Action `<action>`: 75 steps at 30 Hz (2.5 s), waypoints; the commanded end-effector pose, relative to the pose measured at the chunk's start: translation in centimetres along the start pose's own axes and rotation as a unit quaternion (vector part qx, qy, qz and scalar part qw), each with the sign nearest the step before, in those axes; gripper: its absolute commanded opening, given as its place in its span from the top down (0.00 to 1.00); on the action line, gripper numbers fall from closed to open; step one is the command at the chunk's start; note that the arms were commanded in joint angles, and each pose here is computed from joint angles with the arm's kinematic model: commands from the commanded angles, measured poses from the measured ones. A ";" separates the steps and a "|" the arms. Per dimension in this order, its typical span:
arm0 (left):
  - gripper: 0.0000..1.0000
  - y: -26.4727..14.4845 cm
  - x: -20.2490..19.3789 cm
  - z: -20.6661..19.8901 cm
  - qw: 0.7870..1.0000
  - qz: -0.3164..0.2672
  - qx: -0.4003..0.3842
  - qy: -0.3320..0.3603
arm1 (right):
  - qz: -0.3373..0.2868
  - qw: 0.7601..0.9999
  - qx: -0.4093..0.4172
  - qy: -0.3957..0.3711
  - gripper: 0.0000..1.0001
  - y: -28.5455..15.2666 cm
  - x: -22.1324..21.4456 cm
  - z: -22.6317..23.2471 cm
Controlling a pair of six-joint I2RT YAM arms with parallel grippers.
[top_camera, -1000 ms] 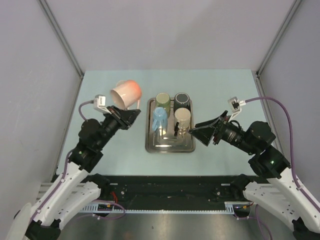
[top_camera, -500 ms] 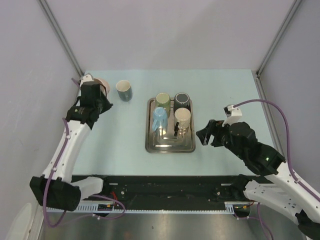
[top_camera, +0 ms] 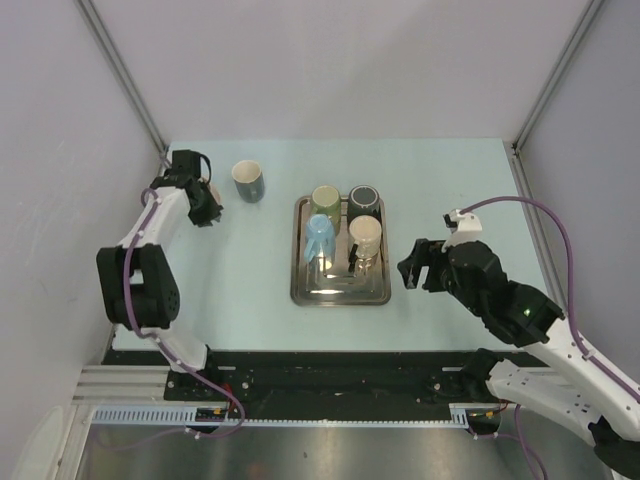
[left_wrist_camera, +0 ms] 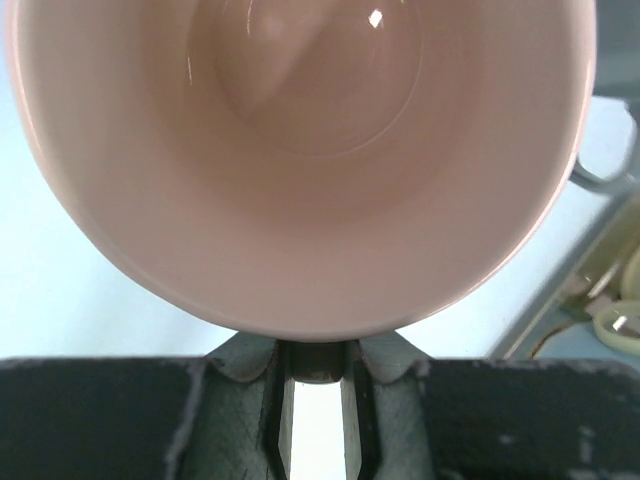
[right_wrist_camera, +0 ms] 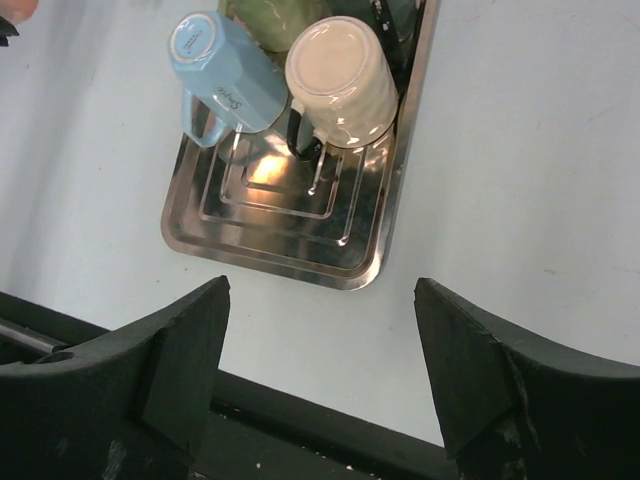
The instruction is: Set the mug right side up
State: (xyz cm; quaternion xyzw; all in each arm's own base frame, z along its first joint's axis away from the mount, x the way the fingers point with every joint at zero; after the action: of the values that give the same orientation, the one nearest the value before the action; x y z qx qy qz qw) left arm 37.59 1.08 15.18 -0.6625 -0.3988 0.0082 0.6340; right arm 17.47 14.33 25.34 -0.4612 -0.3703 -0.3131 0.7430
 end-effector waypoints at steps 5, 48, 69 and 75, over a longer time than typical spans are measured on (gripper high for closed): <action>1.00 2.7 5.8 -1.5 0.999 -0.045 -0.020 0.016 | 0.009 0.999 -0.039 -0.013 0.21 1.2 0.6 -1.1; 0.83 10.0 6.3 -4.3 0.997 0.005 0.019 0.079 | 0.050 0.997 -0.054 -0.004 0.20 4.9 -0.7 -1.8; 0.51 7.6 6.2 -2.6 0.996 0.004 0.053 0.075 | 0.045 0.998 -0.052 -0.002 0.20 4.3 -0.8 -2.2; 0.45 -0.1 6.6 -1.2 0.997 -0.063 0.033 0.028 | 0.038 0.999 -0.038 -0.002 0.20 4.1 -0.5 -1.7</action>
State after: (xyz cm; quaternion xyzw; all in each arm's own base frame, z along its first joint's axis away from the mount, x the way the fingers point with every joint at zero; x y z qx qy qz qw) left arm 45.22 2.85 10.64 -0.6355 -0.3323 0.0019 0.6970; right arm 20.88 14.16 21.53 -0.5214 -0.3249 -0.2907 0.7335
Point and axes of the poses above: each gripper's point midway between its finger pads, its own y axis out along the fingers, its own z axis along the line the jaws close on, x = y × z, the point moved 3 cm from there along -y, back along the fingers, and after that the axes turned 2 degrees about -y, right-handed, at the moved point
